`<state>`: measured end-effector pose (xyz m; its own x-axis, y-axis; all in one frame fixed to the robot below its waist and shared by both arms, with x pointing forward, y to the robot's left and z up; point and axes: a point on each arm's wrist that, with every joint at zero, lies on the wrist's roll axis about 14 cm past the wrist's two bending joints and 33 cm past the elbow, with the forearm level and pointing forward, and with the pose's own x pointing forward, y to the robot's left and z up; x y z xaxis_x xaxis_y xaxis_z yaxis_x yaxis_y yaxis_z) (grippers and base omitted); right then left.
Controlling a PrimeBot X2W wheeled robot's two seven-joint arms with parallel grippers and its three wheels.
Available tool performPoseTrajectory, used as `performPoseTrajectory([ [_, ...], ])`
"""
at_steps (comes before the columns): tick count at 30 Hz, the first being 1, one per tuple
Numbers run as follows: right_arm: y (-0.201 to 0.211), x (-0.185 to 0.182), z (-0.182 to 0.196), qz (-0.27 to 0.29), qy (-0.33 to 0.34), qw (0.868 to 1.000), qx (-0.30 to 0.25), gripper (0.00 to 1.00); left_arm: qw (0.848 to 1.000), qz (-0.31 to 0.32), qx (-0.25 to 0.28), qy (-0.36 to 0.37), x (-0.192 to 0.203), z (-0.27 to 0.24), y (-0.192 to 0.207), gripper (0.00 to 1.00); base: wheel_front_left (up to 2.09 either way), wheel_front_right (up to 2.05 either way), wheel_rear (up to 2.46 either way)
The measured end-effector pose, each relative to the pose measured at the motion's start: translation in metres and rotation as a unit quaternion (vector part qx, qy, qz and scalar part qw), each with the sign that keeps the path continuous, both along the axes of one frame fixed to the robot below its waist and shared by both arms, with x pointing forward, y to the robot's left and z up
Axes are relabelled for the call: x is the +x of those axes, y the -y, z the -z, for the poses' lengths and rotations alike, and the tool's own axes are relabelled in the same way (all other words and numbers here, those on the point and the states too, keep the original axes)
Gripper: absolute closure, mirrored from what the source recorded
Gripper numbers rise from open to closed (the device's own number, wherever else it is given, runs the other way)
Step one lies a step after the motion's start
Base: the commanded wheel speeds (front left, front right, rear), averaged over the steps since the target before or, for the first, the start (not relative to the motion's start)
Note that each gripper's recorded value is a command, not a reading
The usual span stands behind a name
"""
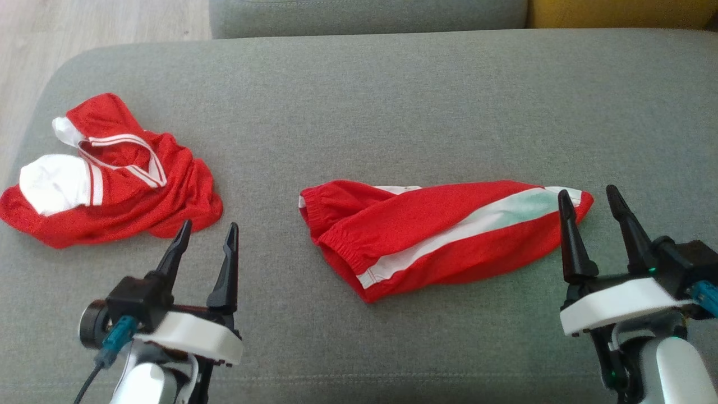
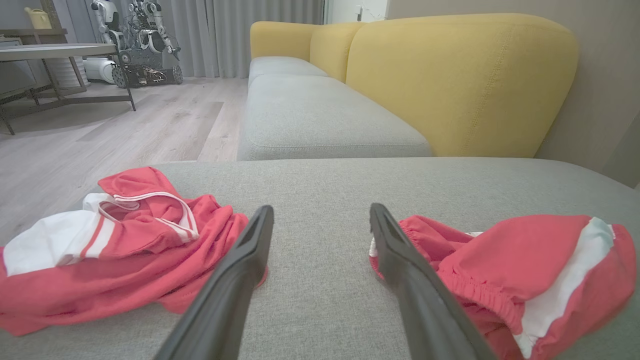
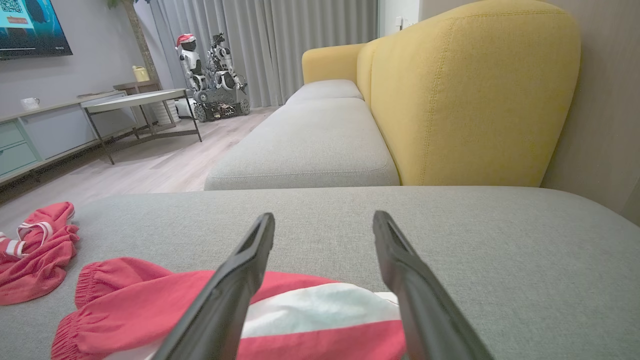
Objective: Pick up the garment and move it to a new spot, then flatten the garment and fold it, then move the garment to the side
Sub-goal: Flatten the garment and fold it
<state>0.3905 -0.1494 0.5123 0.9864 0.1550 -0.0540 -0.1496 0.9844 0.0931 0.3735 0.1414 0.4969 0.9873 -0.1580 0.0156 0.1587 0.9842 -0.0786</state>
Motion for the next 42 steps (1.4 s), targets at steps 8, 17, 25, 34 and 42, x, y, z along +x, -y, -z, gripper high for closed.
performPoseTrajectory([
  [8, -0.002, 0.001, 0.002, -0.003, -0.002, 1.0, 0.0, 0.0, 1.0, -0.001, 0.001, -0.001, -0.001, 0.001, 0.001, 0.0, 0.0, 0.0, 0.0],
  [17, -0.01, 0.004, 0.02, -0.014, -0.028, 0.999, 0.002, 0.0, 0.989, 0.126, -0.026, -0.07, -0.001, 0.026, 0.073, 0.0, 0.0, 0.0, 0.0],
  [25, 0.004, 0.001, 0.034, 0.006, -0.051, 0.999, -0.001, 0.0, 0.958, 0.218, -0.051, -0.181, -0.024, 0.075, 0.128, 0.0, 0.0, 0.0, 0.0],
  [34, 0.019, 0.001, 0.041, 0.028, -0.062, 0.998, -0.005, 0.0, 0.946, 0.251, -0.056, -0.195, -0.017, 0.085, 0.148, 1.0, 0.0, 0.0, 0.0],
  [42, 0.046, 0.009, 0.062, 0.063, -0.108, 0.992, -0.028, 0.0, 0.945, 0.25, -0.055, -0.203, -0.016, 0.091, 0.141, 1.0, 0.0, 0.0, 0.0],
])
